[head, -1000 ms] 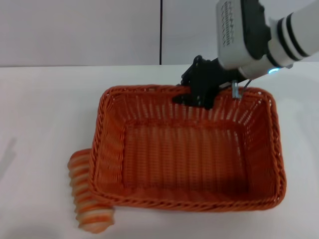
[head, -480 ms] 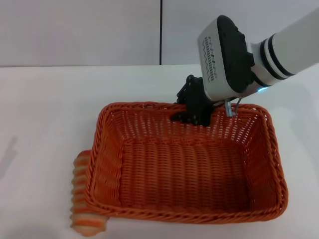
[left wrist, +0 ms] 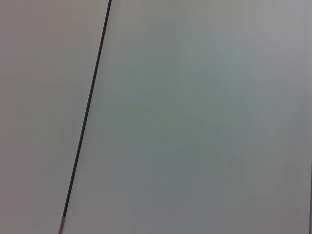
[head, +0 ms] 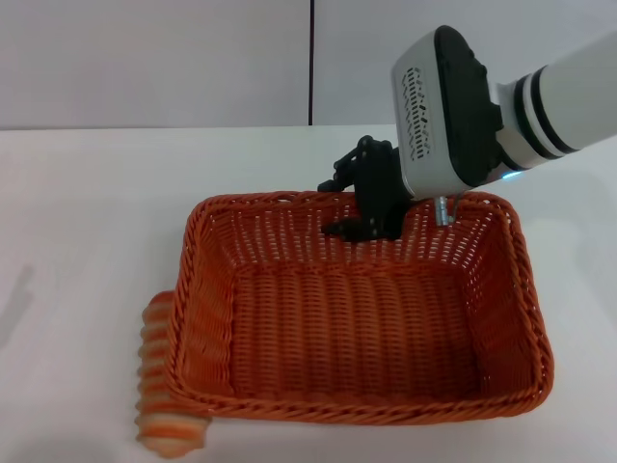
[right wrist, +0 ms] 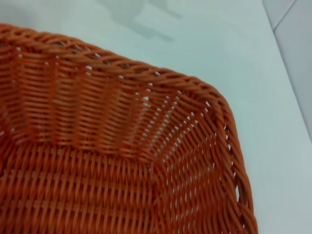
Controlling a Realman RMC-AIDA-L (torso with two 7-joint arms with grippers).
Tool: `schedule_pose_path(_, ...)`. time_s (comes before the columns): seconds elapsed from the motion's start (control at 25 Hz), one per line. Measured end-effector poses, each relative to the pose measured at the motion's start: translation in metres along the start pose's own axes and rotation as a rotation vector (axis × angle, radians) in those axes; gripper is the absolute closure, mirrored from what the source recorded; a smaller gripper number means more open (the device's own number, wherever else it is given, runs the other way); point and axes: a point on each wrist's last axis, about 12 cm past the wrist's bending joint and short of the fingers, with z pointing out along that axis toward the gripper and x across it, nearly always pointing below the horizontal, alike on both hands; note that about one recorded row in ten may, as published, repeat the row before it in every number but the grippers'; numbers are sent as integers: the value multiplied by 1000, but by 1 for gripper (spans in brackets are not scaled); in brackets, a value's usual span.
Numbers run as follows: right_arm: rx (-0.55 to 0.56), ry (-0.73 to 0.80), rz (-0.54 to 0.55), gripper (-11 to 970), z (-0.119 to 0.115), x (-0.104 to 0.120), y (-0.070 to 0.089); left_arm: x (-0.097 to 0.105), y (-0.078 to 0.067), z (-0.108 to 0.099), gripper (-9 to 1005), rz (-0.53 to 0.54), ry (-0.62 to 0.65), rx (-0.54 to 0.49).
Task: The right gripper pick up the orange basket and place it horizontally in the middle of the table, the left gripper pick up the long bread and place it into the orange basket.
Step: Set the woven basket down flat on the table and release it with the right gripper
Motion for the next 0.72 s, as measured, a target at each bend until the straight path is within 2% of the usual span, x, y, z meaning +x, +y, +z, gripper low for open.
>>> schedule_pose_path(0.24,-11,-8,28,437,-1,-1,2,0,0,1,234,-1,1,4)
schedule_pose_path(0.52,-40,-75,76,437,-17,-2,10,0,0,1,235,4,2,6)
schedule_pose_path(0.56,-34,-127,82,437,-30,-5,14,-2,2,-1,236,3,7,5)
schedule_pose_path(0.6,-34,-127,82,437,-30,-5,14,-2,3,-1,236,3,8,5)
schedule_pose_path(0.72,10,-229,104,437,-57,-7,27,-6,8,-2,236,-5,18,5)
